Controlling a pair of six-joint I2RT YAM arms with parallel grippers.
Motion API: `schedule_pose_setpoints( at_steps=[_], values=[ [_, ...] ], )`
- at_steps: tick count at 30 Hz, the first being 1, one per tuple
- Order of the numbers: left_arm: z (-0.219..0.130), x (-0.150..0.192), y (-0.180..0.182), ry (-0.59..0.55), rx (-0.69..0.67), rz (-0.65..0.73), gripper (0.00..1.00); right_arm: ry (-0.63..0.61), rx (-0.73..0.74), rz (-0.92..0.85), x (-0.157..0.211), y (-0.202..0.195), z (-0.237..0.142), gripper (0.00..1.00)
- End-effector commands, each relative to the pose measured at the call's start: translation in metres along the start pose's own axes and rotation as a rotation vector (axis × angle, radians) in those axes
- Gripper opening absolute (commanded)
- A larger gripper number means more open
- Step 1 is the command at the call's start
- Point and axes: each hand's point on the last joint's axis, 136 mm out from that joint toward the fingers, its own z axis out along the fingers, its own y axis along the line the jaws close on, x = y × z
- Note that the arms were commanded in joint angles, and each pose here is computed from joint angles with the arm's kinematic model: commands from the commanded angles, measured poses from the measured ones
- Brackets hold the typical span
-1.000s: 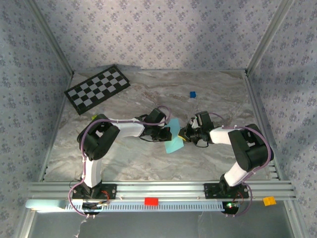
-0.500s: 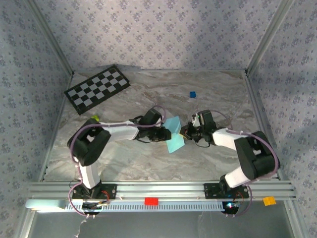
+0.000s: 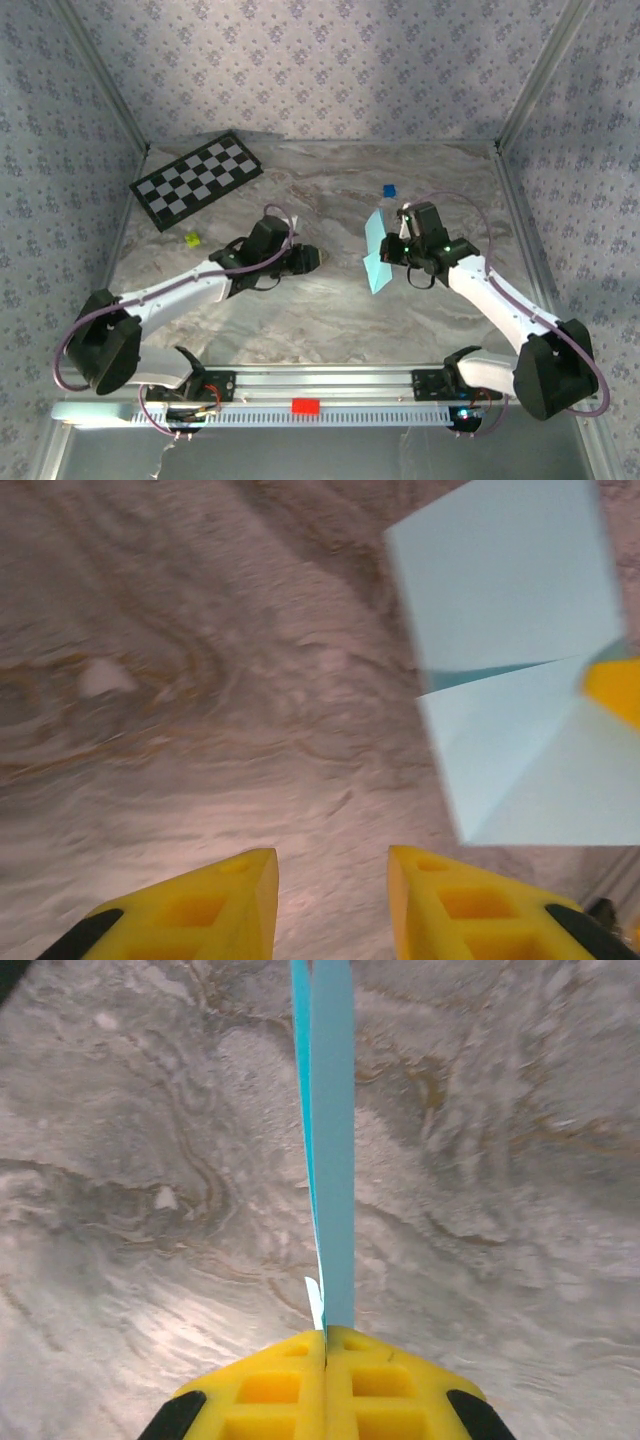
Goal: Fold a paper plane with a square sheet of paper (pick it up from the middle)
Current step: Turn over the paper at the center of the table.
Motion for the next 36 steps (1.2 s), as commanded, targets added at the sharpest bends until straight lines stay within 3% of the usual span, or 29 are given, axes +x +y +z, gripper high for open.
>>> schedule_pose_setpoints(
  at_steps=[1, 13, 21, 31, 36],
  values=[
    [-0.015, -0.002, 0.019, -0.052, -0.062, -0.026, 0.34, 0.013, 0.236, -0.096, 0.001, -0.027, -0.020, 0.02],
    [-0.049, -0.004, 0.057, -0.131, -0.141, -0.126, 0.33, -0.005, 0.539, -0.362, -0.011, -0.014, -0.033, 0.03],
    [-0.072, -0.007, 0.080, -0.211, -0.168, -0.211, 0.33, 0.032, 0.718, -0.433, -0.008, -0.005, -0.009, 0.02],
    [-0.098, -0.005, 0.098, -0.295, -0.196, -0.278, 0.34, 0.119, 0.747, -0.528, 0.027, 0.028, 0.052, 0.02],
    [-0.109, -0.005, 0.105, -0.328, -0.233, -0.297, 0.33, 0.199, 0.604, -0.556, 0.056, 0.062, 0.088, 0.04]
  ],
)
